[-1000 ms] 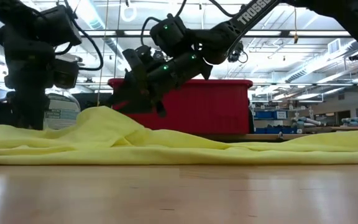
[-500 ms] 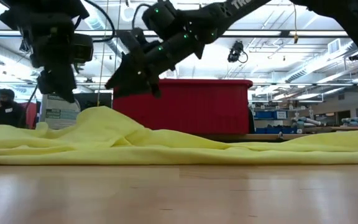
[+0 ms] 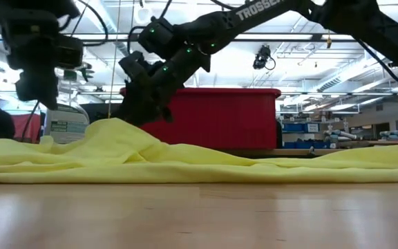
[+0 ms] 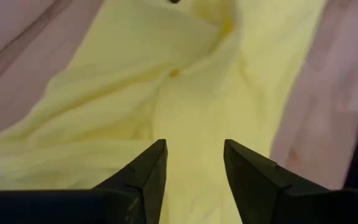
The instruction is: Fold Laundry from Bin
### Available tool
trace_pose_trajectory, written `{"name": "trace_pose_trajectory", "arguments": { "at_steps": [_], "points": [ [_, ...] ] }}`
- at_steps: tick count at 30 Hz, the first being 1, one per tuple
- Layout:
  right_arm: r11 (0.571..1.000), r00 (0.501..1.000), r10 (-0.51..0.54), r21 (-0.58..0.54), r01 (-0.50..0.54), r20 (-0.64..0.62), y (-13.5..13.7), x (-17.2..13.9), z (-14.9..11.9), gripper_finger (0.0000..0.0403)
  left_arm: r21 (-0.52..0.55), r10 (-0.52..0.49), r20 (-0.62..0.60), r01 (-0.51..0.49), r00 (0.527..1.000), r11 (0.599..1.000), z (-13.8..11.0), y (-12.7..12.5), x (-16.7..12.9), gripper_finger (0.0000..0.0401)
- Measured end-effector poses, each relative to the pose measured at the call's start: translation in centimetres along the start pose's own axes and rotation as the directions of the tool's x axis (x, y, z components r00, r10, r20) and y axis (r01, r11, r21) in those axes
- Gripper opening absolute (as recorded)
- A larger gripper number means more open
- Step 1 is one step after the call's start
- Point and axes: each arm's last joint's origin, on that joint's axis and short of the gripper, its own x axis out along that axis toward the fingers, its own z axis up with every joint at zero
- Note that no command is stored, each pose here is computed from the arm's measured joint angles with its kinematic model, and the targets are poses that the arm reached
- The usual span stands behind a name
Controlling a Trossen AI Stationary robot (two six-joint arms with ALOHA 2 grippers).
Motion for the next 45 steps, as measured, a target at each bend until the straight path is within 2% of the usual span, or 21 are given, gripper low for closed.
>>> {"name": "trace_pose_trajectory", "arguments": {
  "at_steps": [2,5,9,12,14,19,25,30,39,45],
  "points": [
    [1.0,1.0,0.021,-0.021,-0.021,0.007,0.5,0.5,-0.1,0.0169,0.032,-0.019,0.009,0.019,1.0,0.999,-0.5,0.1,0.0,0.0157],
    [0.994,0.995,0.094,-0.052,-0.095,-0.025,1.2,0.9,-0.6,0.0169,0.025,-0.013,-0.016,0.013,1.0,1.0,-1.4,0.6,0.5,0.0157],
    [0.984,0.993,0.114,-0.132,-0.116,-0.023,2.0,1.1,-0.8,0.0169,0.024,-0.016,-0.057,0.018,0.998,1.0,-2.7,1.0,2.0,0.0158],
    [0.975,0.985,0.171,-0.141,-0.17,-0.001,1.9,2.1,-0.9,0.0169,0.039,-0.009,-0.003,0.009,1.0,0.999,-2.8,0.9,2.5,0.0158],
    [0.976,0.981,0.19,-0.104,-0.192,-0.033,1.7,2.7,-1.5,0.0169,0.036,0.001,0.012,-0.001,1.0,0.999,-2.7,0.9,2.5,0.0158],
    [0.97,0.976,0.216,-0.11,-0.217,-0.013,2.0,3.1,-1.5,0.0169,0.012,0.028,-0.037,-0.028,0.999,1.0,-3.2,1.3,2.5,0.0158],
    [0.965,0.973,0.23,-0.129,-0.227,0.008,2.6,3.1,-1.3,0.0158,-0.039,0.003,-0.108,-0.007,0.994,0.999,-3.6,1.4,2.4,0.0158],
    [0.957,0.971,0.236,-0.18,-0.226,0.034,3.2,3.0,-1.1,0.0146,-0.043,0.001,-0.11,-0.006,0.994,0.999,-3.6,1.4,2.5,0.0158],
    [0.959,0.984,0.173,-0.232,-0.16,0.037,3.1,4.2,-1.8,0.0138,-0.045,0.003,-0.128,-0.009,0.992,0.999,-3.7,1.5,2.5,0.0158],
    [0.962,0.992,0.124,-0.25,-0.113,0.031,2.8,4.1,-1.9,0.011,-0.061,-0.037,-0.165,0.027,0.986,0.998,-3.8,1.4,2.4,0.0158]
  ]
}}
